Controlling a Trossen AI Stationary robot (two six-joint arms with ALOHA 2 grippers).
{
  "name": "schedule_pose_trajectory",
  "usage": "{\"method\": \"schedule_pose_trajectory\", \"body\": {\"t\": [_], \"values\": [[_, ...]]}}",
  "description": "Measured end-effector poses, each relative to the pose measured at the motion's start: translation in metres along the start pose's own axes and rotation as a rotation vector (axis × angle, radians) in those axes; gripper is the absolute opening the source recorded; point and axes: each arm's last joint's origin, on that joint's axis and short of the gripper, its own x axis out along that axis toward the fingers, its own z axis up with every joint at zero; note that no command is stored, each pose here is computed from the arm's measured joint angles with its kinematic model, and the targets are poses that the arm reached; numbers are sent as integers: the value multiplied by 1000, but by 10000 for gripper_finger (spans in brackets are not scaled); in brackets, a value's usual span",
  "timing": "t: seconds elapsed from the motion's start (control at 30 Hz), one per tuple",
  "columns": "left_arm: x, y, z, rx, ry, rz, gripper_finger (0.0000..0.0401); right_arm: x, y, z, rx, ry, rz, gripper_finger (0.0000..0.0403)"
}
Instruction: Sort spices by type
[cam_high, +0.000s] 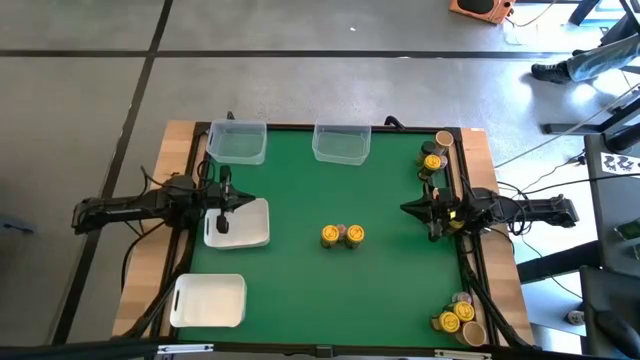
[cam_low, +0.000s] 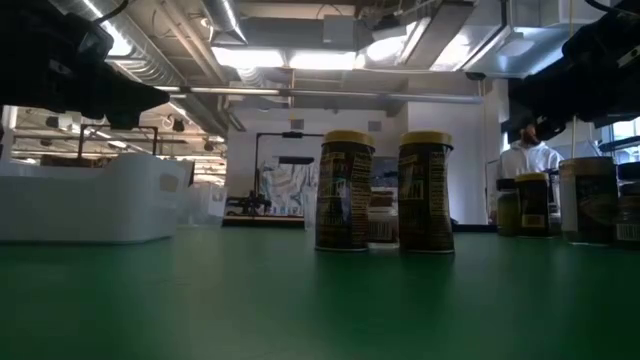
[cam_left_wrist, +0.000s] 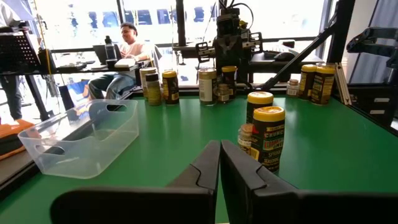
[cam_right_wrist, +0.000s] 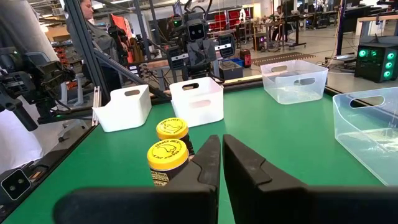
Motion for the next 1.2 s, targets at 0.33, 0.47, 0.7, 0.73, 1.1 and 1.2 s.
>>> {"method": "schedule_pose_trajectory", "body": {"t": [0.33,0.47,0.7,0.73,1.1,1.2], "values": [[0,0,0,0,1,0,11,0,0,0,0,0,0,21],[0,0,0,0,0,0,11,0,0,0,0,0,0,21],[0,0,0,0,0,0,11,0,0,0,0,0,0,21],[0,0,0,4,0,0,11,0,0,0,0,0,0,21],[-2,1,19,-145,-198,-7,11,0,0,1,1,-26,4,21],[-5,1,31,-233,-330,-26,11,0,0,3,3,-42,5,21]]}}
